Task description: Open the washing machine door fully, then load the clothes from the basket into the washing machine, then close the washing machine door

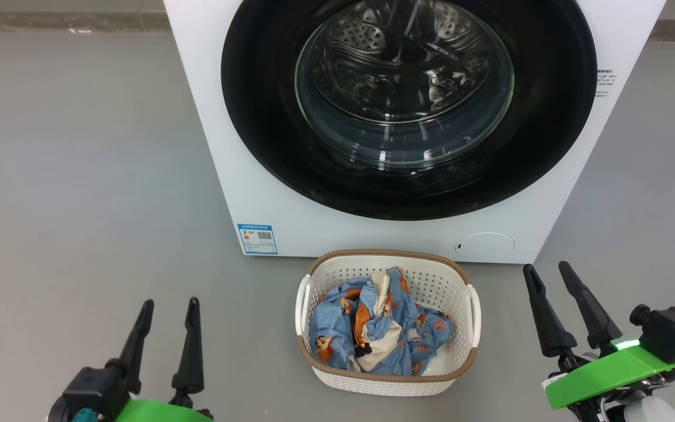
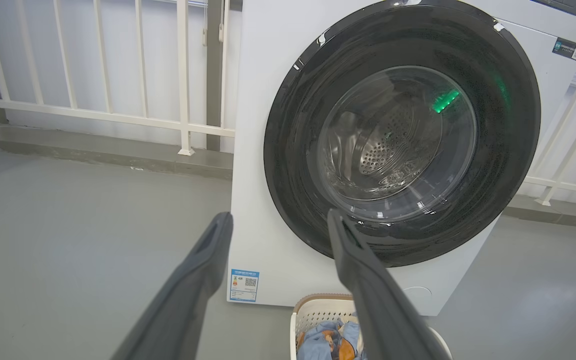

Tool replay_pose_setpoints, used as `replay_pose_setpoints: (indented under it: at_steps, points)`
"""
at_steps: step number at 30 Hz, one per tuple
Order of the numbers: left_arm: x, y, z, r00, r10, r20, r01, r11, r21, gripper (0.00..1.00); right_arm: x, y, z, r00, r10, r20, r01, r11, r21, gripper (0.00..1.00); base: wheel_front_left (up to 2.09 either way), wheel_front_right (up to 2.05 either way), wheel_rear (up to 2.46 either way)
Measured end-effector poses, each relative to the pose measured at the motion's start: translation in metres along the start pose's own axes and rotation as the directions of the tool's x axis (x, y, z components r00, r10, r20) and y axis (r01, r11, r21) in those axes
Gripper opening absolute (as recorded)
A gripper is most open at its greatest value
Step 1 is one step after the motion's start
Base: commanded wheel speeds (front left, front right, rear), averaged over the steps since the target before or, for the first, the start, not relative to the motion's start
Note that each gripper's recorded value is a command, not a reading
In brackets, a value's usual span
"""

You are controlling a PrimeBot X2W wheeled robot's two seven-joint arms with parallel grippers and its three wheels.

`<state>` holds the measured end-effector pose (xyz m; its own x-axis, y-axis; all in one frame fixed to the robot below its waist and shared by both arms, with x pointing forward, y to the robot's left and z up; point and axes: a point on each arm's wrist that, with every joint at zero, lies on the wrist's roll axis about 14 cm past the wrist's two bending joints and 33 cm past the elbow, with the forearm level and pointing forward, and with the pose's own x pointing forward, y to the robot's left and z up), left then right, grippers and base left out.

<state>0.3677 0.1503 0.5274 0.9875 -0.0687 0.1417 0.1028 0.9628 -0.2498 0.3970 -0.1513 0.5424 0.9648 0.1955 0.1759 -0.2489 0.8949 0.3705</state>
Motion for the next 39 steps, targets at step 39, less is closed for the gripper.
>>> replay_pose_setpoints:
  at_steps: [39]
  points:
    - [0.0,0.003,-0.001,1.0,0.015,-0.004,-0.015,1.0,0.007,1.0,0.0,-0.011,-0.003,1.0,-0.029,-0.011,0.029,0.999,-0.042,1.0,0.0,0.0,0.0]
